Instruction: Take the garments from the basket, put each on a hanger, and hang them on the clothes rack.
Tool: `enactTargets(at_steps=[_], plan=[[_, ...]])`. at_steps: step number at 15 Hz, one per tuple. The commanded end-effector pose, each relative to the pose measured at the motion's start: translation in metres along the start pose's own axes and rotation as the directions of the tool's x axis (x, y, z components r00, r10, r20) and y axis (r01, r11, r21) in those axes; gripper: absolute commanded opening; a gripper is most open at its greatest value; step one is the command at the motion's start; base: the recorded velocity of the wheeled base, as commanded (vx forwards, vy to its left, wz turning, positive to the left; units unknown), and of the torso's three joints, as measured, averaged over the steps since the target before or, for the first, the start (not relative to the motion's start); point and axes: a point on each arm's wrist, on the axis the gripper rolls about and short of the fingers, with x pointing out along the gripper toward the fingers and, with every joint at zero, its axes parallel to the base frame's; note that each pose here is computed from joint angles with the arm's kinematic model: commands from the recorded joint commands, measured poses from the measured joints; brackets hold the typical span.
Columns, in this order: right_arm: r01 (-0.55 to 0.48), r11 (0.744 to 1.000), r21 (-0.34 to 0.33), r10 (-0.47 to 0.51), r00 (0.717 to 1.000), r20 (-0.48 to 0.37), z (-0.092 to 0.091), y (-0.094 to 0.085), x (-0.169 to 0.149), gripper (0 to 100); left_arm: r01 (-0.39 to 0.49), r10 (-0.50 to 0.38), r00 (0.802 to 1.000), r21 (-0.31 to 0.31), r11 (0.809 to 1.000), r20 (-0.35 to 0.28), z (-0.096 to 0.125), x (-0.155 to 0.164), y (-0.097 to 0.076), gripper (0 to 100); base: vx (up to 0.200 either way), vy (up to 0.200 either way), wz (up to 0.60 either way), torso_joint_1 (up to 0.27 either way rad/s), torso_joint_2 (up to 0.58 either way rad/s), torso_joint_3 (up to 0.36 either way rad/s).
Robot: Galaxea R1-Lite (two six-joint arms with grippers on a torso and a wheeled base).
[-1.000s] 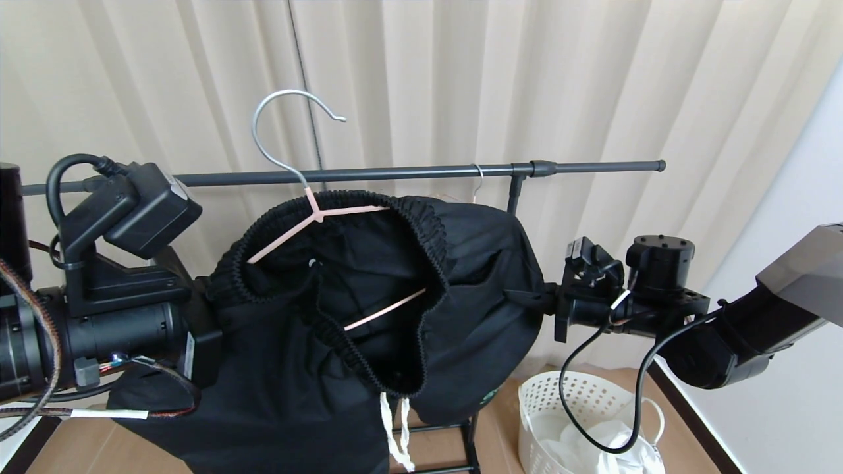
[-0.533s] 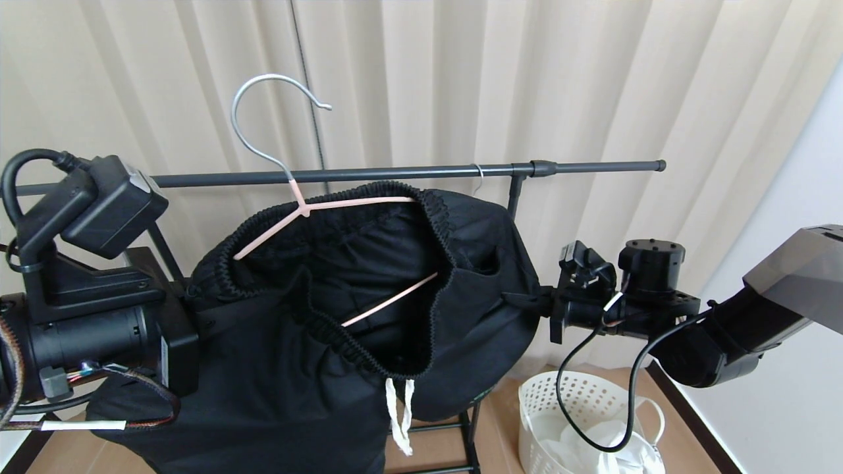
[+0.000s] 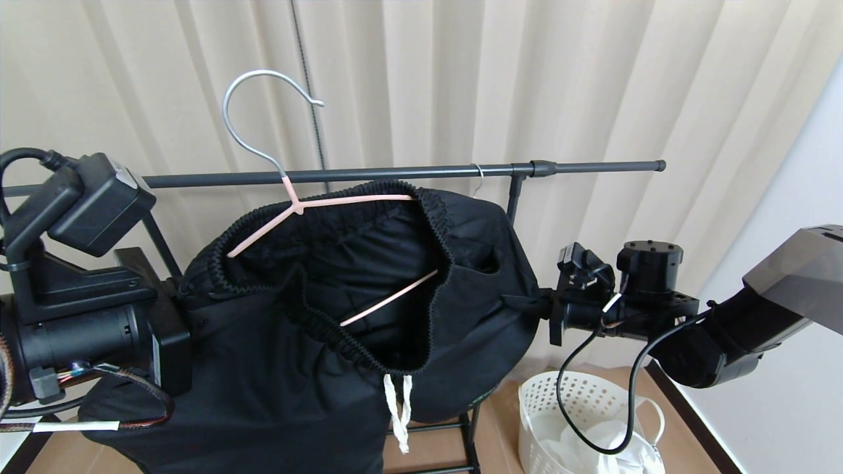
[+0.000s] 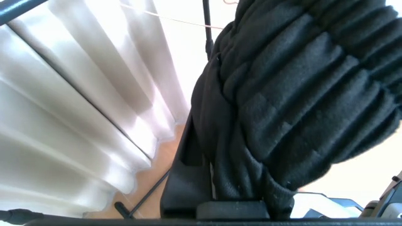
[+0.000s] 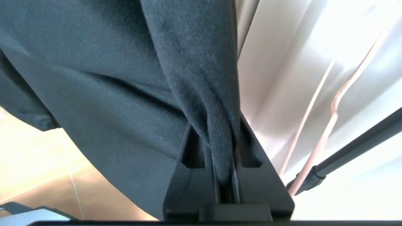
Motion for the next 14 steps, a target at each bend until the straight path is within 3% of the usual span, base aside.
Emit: enactTargets(at_steps=[1, 5, 6, 9, 14], plan=[[-0.008, 1.0, 0.0, 0.008, 1.0, -0.001, 0.002, 0.004, -0.001, 0, 0.001, -0.001, 1.0, -0.001, 1.0, -0.005, -0.001, 0.001, 0.0, 0, 0.0, 0.0, 0.0, 0.0, 0.0, 0.0], [-0.008, 1.0, -0.007, 0.008, 1.0, -0.002, 0.0, 0.006, -0.002, 0, 0.002, -0.002, 1.0, -0.004, 1.0, -0.009, -0.002, 0.002, 0.0, 0, 0.0, 0.0, 0.0, 0.0, 0.0, 0.0], [-0.009, 1.0, -0.013, 0.009, 1.0, -0.001, 0.002, 0.007, -0.003, 100, 0.0, 0.0, 1.0, -0.006, 1.0, -0.011, -0.002, 0.002, 0.0, 0, 0.0, 0.0, 0.0, 0.0, 0.0, 0.0], [-0.004, 0.996, -0.087, 0.004, 1.0, 0.005, 0.006, 0.009, -0.008, 100, -0.018, 0.017, 1.0, -0.013, 1.0, -0.02, -0.004, 0.002, 0.004, 0, 0.0, 0.0, 0.0, 0.0, 0.0, 0.0], [0.006, 0.981, -0.192, 0.007, 0.998, 0.066, 0.027, 0.028, -0.023, 100, -0.047, 0.045, 0.997, -0.036, 0.998, -0.061, -0.017, 0.002, 0.008, 0, 0.0, 0.0, 0.0, 0.0, 0.0, 0.0]])
